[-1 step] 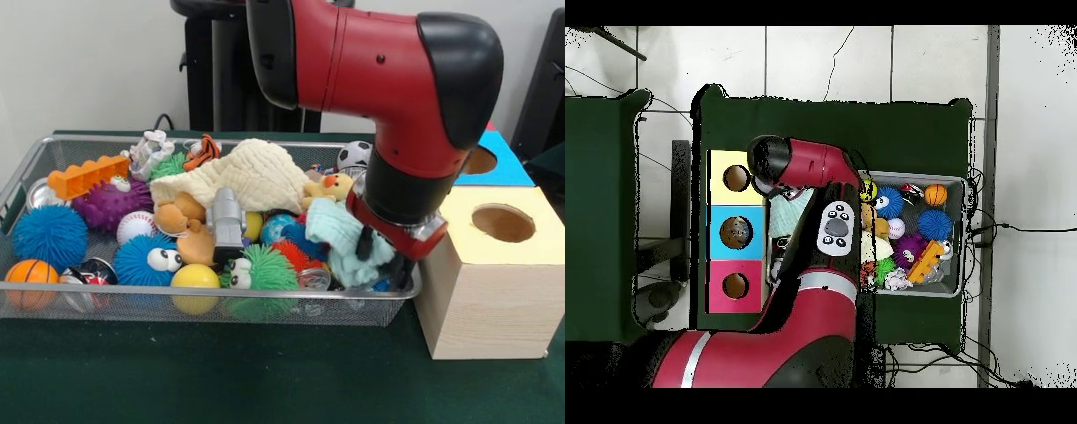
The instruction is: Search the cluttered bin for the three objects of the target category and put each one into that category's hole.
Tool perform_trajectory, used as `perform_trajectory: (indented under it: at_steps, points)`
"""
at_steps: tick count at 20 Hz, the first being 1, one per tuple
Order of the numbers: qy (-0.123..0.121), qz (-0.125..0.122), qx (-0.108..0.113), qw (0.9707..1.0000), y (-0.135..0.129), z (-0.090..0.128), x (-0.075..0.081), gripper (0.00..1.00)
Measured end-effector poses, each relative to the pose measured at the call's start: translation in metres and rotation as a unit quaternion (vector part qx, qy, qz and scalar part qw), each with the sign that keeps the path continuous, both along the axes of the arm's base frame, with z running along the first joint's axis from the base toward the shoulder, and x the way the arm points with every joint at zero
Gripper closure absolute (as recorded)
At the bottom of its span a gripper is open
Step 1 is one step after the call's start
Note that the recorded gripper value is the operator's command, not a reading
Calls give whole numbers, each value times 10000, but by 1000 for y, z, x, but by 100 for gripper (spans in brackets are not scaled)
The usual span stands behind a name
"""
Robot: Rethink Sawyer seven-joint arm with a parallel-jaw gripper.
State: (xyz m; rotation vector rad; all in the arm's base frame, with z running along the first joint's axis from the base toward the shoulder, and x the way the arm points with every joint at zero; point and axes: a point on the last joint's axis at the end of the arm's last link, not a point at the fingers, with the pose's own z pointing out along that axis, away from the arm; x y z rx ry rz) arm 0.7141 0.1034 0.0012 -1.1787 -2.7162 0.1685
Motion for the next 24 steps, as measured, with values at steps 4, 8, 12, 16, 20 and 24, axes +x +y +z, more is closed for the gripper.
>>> perform_trajectory:
  at_steps: [4,8,12,16,20,24]
  points:
    - [186,-92,54,9998,-4,26,-10,0]
    - [402,-216,144,9989,-13,59,-11,0]
    - [399,-272,95,9988,-32,73,-9,100]
    - [398,-223,-34,9990,-45,69,-13,100]
    - [440,-66,-198,9988,-49,59,-26,100]
    - [441,77,-309,9985,-47,52,-33,100]
